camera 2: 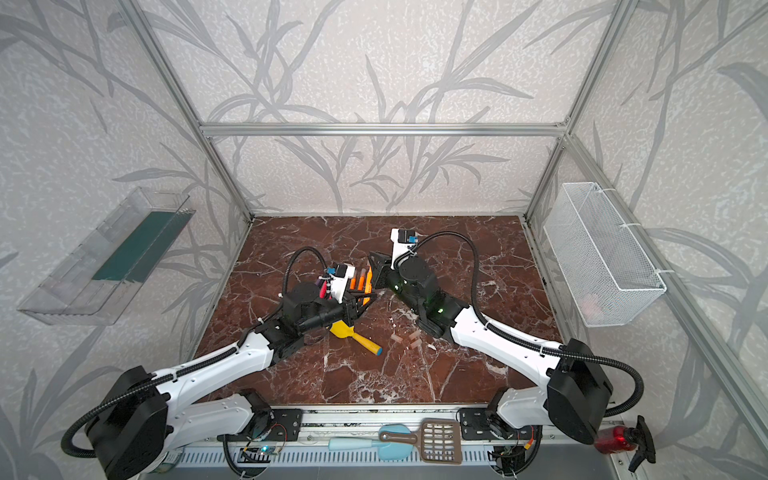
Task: Insert the pens into the pen caps
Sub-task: 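Carry the cap with the right gripper over the upright highlighter tip, then lower the cap onto the highlighter tip with the right gripper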
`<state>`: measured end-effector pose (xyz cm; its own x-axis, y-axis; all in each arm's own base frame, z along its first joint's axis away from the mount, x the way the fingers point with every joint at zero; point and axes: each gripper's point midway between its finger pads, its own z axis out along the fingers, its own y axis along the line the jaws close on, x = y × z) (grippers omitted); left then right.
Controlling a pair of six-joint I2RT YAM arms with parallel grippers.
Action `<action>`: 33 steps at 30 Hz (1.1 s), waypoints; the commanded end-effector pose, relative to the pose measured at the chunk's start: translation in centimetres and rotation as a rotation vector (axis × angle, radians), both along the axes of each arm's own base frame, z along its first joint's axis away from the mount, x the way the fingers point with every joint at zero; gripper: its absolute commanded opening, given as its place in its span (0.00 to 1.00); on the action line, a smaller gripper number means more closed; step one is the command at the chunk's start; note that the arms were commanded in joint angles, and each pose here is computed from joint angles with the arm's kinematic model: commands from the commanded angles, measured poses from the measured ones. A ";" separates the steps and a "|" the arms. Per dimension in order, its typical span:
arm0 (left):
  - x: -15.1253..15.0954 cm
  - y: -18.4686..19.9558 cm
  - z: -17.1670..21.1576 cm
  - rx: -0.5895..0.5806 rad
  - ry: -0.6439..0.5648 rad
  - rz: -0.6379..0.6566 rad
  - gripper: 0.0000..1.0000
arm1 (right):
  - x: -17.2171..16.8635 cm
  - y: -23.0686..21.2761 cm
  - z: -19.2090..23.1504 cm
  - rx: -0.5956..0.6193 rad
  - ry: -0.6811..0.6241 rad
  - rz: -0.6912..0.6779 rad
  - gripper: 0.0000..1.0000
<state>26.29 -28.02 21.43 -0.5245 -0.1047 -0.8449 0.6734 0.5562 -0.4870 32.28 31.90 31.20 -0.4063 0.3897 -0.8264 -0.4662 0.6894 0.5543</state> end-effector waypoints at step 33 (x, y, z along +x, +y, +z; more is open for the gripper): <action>-0.5 1.1 2.3 -0.049 -0.072 0.035 0.00 | -2.6 0.2 -1.8 0.043 0.067 0.104 0.00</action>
<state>25.47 -27.29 21.31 -0.5174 -0.1099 -0.8486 0.6698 0.5651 -0.4816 31.23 32.26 29.76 -0.4575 0.3865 -0.8008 -0.4829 0.6482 0.5887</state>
